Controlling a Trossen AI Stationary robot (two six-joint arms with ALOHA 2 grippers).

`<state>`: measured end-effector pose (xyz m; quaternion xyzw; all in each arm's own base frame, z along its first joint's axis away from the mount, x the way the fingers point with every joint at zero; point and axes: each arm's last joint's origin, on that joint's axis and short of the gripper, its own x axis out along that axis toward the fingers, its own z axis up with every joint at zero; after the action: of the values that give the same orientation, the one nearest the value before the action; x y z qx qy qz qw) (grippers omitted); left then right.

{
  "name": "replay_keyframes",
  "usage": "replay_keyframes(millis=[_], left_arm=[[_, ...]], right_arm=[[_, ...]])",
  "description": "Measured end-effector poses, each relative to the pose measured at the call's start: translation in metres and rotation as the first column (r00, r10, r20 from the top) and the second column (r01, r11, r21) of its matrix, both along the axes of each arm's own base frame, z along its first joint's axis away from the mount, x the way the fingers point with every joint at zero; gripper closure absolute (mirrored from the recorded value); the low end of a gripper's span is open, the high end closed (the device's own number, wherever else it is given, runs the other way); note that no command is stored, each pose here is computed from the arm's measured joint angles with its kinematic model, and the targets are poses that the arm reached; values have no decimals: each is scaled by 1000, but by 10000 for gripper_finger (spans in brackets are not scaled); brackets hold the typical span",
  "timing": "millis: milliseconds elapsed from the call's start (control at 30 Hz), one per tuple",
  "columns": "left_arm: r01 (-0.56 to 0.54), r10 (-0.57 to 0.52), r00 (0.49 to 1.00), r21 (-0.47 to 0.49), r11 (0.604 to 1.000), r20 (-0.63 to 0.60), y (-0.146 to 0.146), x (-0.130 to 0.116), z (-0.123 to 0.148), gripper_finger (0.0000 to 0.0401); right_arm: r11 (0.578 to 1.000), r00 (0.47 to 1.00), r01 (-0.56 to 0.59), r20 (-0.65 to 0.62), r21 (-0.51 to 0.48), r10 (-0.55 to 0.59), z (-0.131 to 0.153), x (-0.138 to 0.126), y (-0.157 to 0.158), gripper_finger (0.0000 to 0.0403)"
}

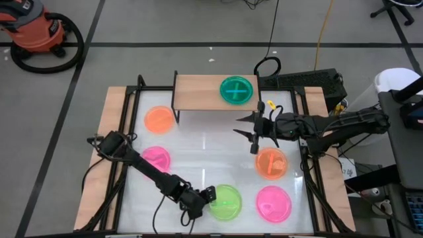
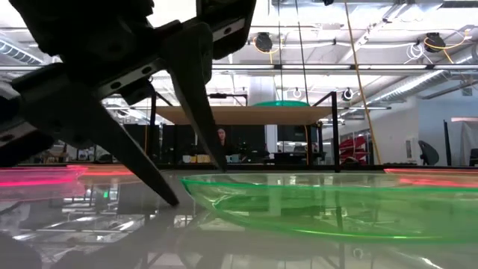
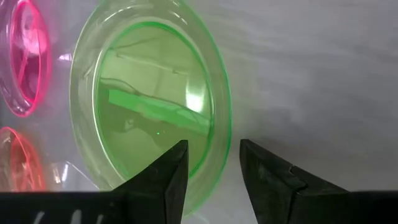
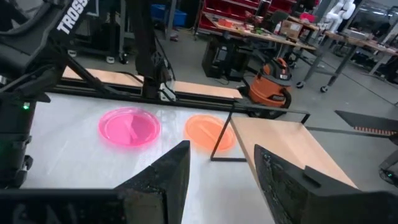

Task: Place and stack plates onto a shelf
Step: Stack the green transparent plate on the blue transparent plate on the shelf

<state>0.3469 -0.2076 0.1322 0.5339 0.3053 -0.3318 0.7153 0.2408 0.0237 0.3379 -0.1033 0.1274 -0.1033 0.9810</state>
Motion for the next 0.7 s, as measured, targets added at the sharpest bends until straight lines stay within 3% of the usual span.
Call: replay_keyframes(millis=[133,467,700], left_arm=[[25,-25,1000,24,999,4,1,0,0,266],[47,-48,999,46,998,24,1,2,-1,389],[-19,9,996,109,994,90,7,3,13,397]], right_arm=[[1000,1000,0,-5,-1,-1,-2,0,0,243],[1000,996,-9,91,-12,10,8,2,1,243],[998,982,-42,182,-53,51,21,-4,7,243]])
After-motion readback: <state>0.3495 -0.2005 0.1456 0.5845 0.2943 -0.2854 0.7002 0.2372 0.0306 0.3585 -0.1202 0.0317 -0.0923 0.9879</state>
